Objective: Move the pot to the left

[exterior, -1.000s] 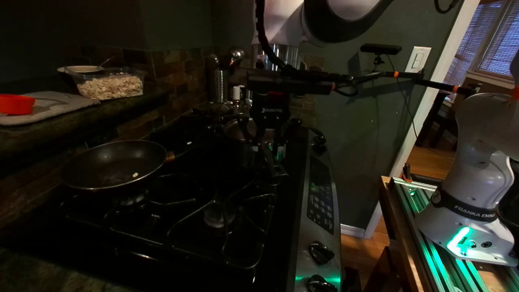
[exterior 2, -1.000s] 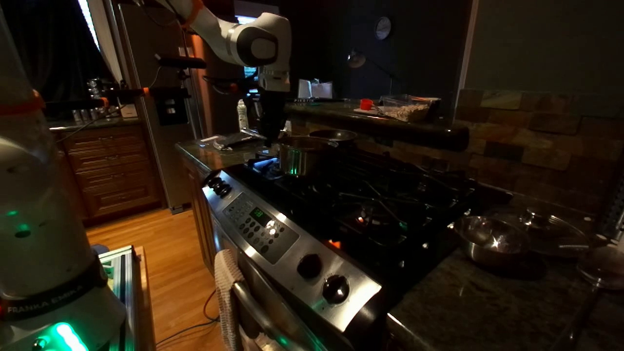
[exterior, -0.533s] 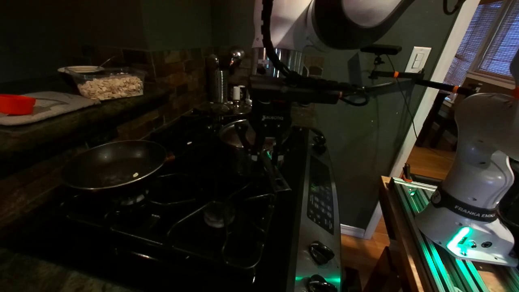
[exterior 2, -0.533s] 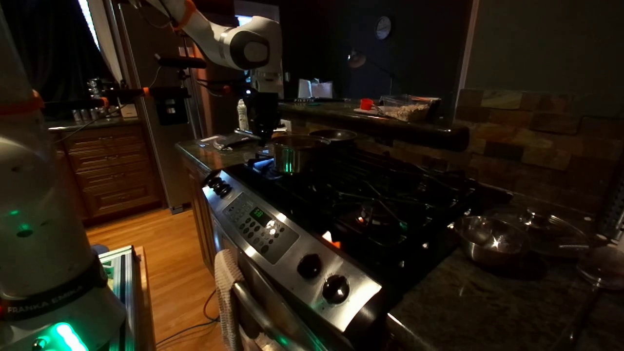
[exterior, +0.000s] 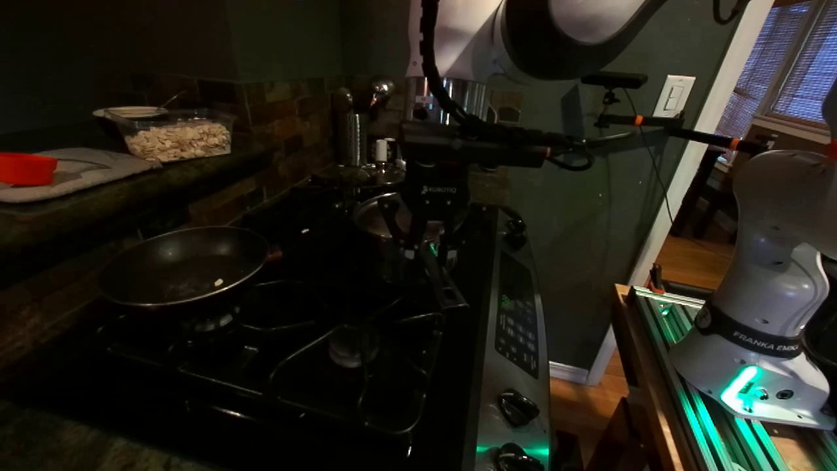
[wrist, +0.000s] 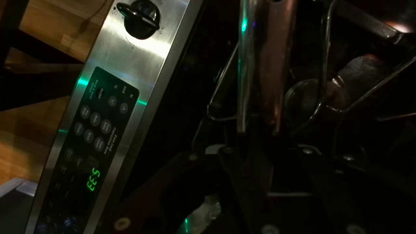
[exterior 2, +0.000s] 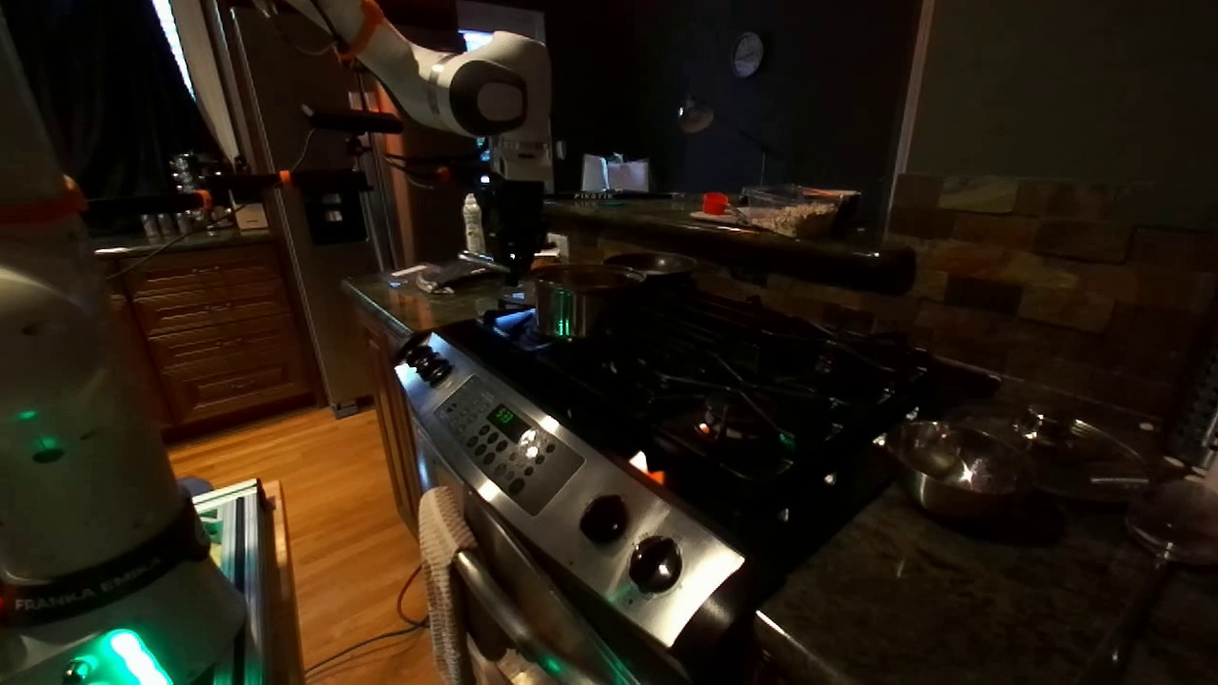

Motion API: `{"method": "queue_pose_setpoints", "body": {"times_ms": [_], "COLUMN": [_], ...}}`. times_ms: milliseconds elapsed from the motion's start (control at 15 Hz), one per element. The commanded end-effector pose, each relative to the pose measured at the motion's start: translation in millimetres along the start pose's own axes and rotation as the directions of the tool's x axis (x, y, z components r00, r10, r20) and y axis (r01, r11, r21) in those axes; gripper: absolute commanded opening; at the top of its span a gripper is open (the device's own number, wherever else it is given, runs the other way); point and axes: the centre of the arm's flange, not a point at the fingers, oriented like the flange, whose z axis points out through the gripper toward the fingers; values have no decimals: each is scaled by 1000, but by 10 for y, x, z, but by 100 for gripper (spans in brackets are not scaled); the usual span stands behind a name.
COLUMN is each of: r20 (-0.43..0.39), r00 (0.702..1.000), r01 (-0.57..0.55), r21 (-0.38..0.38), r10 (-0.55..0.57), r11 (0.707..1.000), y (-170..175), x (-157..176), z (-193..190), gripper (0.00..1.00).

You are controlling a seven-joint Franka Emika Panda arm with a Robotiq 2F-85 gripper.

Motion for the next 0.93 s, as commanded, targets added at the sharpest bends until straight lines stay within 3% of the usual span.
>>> {"method": "queue_pose_setpoints", "body": {"times_ms": [0, 600, 867], "r20": [26, 43, 13], "r00": [999, 982, 980], "r01": [-34, -189, -200], "r21": [44, 148, 130], "r10": [33, 185, 200], "r11": [998, 971, 971], "y": [-131, -343, -484], "x": [-176, -646, -816], "z": [7, 55, 220], "gripper": [8, 8, 8]}}
